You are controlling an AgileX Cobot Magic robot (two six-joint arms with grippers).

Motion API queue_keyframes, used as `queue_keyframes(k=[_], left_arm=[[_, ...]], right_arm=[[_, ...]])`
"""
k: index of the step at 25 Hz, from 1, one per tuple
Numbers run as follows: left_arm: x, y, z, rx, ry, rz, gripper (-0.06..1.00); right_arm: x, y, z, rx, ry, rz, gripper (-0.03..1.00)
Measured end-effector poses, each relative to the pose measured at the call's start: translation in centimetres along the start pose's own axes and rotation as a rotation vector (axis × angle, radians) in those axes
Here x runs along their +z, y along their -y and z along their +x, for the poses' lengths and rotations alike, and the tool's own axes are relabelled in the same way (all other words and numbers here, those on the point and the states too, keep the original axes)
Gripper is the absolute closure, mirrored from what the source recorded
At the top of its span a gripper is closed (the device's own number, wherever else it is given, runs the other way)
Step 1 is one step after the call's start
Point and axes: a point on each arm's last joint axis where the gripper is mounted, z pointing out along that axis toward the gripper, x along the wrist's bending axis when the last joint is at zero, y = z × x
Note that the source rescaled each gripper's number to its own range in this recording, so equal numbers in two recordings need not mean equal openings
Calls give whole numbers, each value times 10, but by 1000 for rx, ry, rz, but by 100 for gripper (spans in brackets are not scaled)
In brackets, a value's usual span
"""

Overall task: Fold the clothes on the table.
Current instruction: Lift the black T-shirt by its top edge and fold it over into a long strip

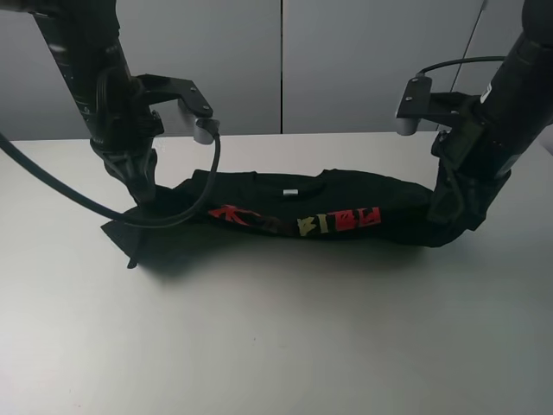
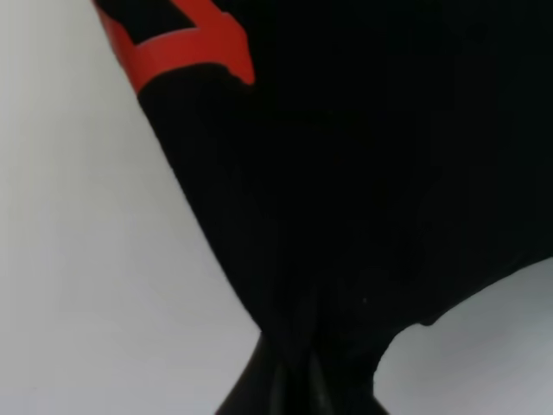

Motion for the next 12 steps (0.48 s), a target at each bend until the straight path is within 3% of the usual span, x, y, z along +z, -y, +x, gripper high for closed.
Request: queue_keyframes(k=[6,12], left_arm=[[-16,4,-12,-25,41,-74,94],[-44,14,-22,-22,37,-134,94]], right_arm=[[-22,5,22,37,-92,-49,97],[-12,14,33,51,-158,-15,97]])
